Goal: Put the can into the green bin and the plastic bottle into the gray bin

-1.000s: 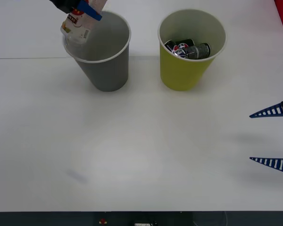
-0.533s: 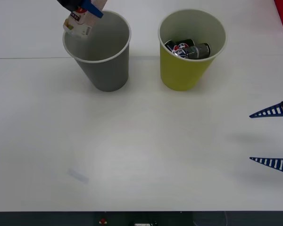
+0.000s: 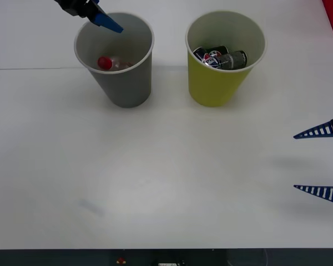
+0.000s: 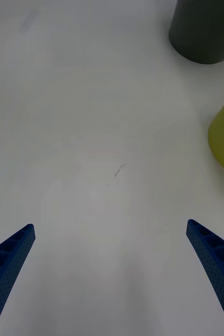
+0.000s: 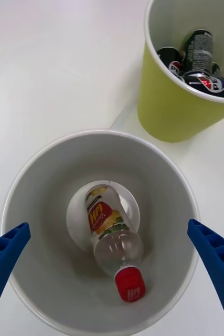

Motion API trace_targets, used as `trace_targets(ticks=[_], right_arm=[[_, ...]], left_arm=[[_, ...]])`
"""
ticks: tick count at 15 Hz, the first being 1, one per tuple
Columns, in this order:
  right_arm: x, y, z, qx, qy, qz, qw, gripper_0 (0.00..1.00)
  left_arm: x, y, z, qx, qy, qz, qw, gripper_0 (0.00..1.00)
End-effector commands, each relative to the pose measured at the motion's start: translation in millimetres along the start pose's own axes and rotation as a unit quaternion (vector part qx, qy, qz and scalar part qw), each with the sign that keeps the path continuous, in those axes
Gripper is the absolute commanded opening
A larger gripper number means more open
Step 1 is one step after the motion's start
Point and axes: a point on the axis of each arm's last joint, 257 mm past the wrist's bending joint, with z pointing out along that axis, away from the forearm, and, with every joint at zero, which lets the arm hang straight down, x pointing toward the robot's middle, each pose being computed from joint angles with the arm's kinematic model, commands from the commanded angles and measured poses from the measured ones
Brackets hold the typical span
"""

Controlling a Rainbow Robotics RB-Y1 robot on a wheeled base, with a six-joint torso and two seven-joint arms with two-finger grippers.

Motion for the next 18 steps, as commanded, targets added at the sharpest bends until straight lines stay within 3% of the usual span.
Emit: trace_targets(ticks=[1, 4, 8, 9, 12, 18], right_arm=[[0, 0.0, 0, 0.0, 0.0, 0.0, 1.0, 1.0], [0, 0.0, 0, 0.0, 0.0, 0.0, 1.0, 1.0], [0, 0.0, 0, 0.0, 0.0, 0.0, 1.0, 1.0], [0, 0.0, 0, 0.0, 0.0, 0.0, 1.0, 1.0], [0, 0.0, 0, 0.0, 0.0, 0.0, 1.0, 1.0], [0, 0.0, 0, 0.0, 0.0, 0.0, 1.0, 1.0]], left_arm=[[17, -11.8, -5, 0.049, -0.046, 0.014, 0.9976, 1.0], [45, -15.1, -15, 0.077, -0.083, 0.052, 0.9923, 1.0], [83, -24.2, -27, 0.08, -0.112, 0.118, 0.9835, 1.0], [93, -26.2, -32, 0.075, -0.124, 0.137, 0.9799, 1.0], [119, -38.9, -43, 0.072, -0.146, 0.162, 0.9733, 1.0], [175, -68.5, -57, 0.074, -0.179, 0.182, 0.964, 1.0]])
